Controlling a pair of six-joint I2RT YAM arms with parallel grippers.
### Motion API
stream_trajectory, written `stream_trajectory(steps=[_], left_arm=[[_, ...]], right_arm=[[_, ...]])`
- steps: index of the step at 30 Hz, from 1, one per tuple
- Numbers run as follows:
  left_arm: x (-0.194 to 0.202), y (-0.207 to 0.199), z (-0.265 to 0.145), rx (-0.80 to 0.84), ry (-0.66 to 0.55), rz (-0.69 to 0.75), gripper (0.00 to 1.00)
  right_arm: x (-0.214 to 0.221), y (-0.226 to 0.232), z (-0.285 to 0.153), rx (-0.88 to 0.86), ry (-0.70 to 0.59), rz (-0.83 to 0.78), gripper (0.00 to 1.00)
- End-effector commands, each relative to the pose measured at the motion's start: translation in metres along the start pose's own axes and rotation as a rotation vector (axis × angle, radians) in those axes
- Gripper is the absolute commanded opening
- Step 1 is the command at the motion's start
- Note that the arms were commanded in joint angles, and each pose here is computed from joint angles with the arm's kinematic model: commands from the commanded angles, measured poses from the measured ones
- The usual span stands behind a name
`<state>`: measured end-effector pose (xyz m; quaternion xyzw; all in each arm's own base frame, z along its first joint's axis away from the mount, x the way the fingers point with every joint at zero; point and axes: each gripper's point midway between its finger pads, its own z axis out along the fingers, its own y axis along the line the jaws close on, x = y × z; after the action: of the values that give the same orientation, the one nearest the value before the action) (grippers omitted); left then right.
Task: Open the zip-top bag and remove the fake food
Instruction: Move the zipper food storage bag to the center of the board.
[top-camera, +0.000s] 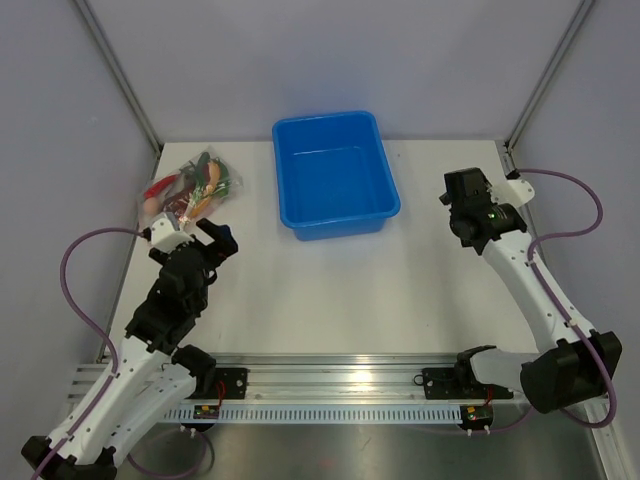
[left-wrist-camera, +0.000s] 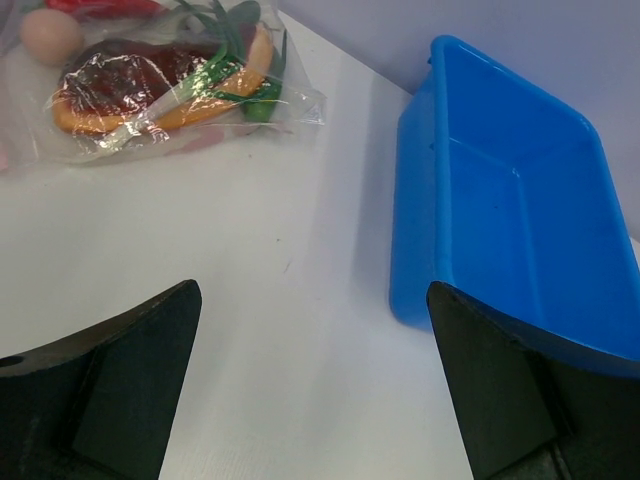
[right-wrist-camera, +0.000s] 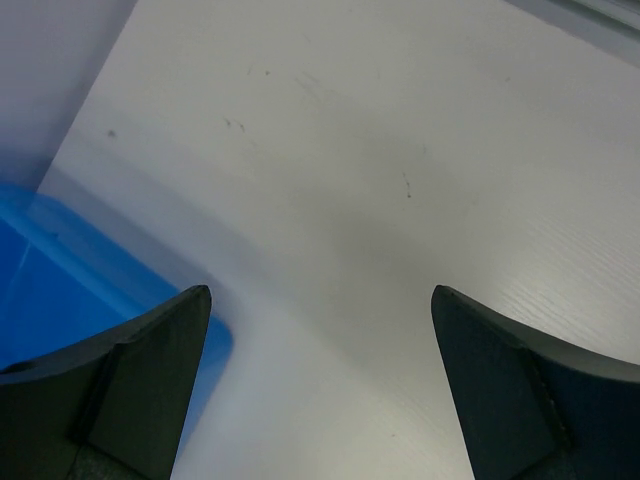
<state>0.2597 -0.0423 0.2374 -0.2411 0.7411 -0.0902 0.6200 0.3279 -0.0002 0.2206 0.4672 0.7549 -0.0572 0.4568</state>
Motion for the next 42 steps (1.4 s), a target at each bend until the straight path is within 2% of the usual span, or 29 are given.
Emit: stream_trajectory(steps=[1, 6, 10, 14, 23, 30, 34, 42], left_arm=[[-0.016, 0.005, 0.002, -0.064, -0.061, -0.063, 0.99], [-0.007, 0.01, 0.008, -0.1, -0.054, -0.073, 0.99], [0.005, 0.013, 0.018, -0.135, -0.029, -0.087, 0.99], [0.015, 0.021, 0.03, -0.161, -0.008, -0.117, 0.99], [0.042, 0.057, 0.052, -0.22, 0.017, -0.303, 0.99], [0.07, 0.083, 0.061, -0.284, -0.02, -0.527, 0.99], [0.072, 0.09, 0.067, -0.295, -0.072, -0.611, 0.99], [0.063, 0.111, 0.072, -0.4, -0.148, -0.68, 0.99]], right_arm=[[-0.011, 0.022, -0.024, -0.162, 0.03, -0.026, 0.99], [-0.004, 0.027, -0.033, -0.29, 0.046, -0.026, 0.99], [0.029, 0.028, -0.033, -0.401, 0.122, -0.013, 0.99], [0.034, 0.03, -0.032, -0.464, 0.113, 0.032, 0.99], [0.044, 0.025, -0.027, -0.462, 0.118, 0.041, 0.99], [0.055, 0.028, -0.02, -0.453, 0.151, 0.024, 1.0], [0.056, 0.028, -0.02, -0.458, 0.156, 0.019, 1.0], [0.056, 0.029, -0.022, -0.471, 0.156, 0.029, 0.99]])
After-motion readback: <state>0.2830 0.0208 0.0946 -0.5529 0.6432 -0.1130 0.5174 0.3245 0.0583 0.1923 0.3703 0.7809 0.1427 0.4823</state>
